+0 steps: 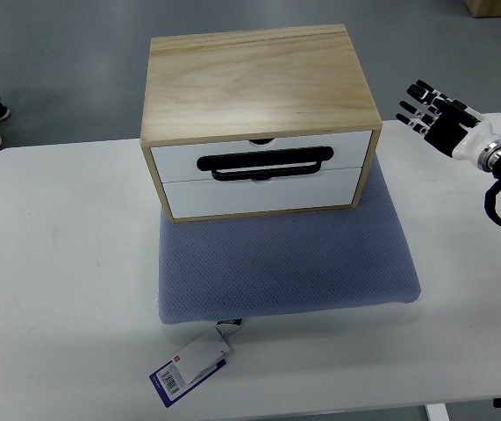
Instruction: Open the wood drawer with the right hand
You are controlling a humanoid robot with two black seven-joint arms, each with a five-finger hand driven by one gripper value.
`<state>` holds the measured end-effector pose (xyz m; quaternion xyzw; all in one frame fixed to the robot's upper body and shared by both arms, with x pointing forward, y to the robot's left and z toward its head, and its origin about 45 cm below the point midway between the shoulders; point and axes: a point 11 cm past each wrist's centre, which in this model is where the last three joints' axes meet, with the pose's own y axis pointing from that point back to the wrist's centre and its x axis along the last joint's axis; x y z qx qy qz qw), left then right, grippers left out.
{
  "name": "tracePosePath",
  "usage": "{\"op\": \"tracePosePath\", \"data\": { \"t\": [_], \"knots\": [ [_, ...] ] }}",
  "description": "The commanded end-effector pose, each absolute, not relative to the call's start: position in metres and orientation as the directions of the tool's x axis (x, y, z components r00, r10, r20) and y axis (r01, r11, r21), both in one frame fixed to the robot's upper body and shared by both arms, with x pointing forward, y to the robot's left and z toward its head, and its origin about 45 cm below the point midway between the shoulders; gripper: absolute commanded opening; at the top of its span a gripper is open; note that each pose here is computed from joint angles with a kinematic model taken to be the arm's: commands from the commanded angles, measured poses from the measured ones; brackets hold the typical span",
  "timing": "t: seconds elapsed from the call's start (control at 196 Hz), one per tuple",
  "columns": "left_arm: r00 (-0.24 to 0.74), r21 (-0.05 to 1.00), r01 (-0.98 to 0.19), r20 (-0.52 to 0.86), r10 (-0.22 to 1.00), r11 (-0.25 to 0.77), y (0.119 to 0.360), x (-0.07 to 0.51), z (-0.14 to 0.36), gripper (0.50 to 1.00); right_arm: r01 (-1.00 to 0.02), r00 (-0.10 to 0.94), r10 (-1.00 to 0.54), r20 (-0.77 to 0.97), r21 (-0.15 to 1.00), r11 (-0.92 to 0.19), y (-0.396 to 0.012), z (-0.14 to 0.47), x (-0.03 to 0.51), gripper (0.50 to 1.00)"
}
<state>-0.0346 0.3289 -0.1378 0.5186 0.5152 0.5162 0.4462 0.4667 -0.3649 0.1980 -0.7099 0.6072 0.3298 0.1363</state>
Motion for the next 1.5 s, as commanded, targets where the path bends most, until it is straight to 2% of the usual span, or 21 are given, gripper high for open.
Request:
{"op": "tracePosePath", "data": {
  "t": [0.0,0.793,0.972,1.064,1.069,1.171,1.33,1.335,1.493],
  "knots": [
    [-0.065,0.995,0.074,0.077,0.995,-0.072,0.329,-0.035,-0.138,1.0,-0.952,0.044,-0.772,-0.634,0.208,-0.225,-0.365,0.198,0.467,0.95],
    [-0.065,0.995,0.071,0.081,0.995,-0.077,0.331,-0.033,-0.138,1.0,-0.954,0.043,-0.777,-0.628,0.205,-0.218,-0.377,0.197,0.461,0.95],
    [-0.065,0.994,0.071,0.083,0.994,-0.078,0.331,-0.033,-0.138,1.0,-0.965,0.052,-0.847,-0.529,0.19,-0.178,-0.42,0.217,0.455,0.95],
    [-0.066,0.994,0.071,0.083,0.994,-0.078,0.331,-0.033,-0.138,1.0,-0.969,0.053,-0.855,-0.516,0.18,-0.169,-0.426,0.221,0.453,0.952],
    [-0.065,0.994,0.071,0.083,0.994,-0.078,0.331,-0.033,-0.138,1.0,-0.975,0.044,-0.864,-0.502,0.169,-0.148,-0.437,0.225,0.451,0.952],
    [-0.065,0.994,0.071,0.083,0.994,-0.078,0.331,-0.033,-0.138,1.0,-0.978,0.028,-0.879,-0.476,0.167,-0.122,-0.46,0.231,0.442,0.952],
    [-0.065,0.994,0.071,0.083,0.994,-0.078,0.331,-0.033,-0.138,1.0,-0.978,0.08,-0.893,-0.443,0.14,-0.157,-0.472,0.244,0.436,0.95],
    [-0.065,0.994,0.071,0.083,0.994,-0.078,0.331,-0.033,-0.138,1.0,-0.975,0.116,-0.904,-0.413,0.126,-0.183,-0.48,0.254,0.432,0.95],
    [-0.065,0.994,0.071,0.083,0.994,-0.078,0.331,-0.033,-0.138,1.0,-0.987,0.079,-0.955,-0.286,0.109,-0.114,-0.521,0.286,0.42,0.95]
  ]
}}
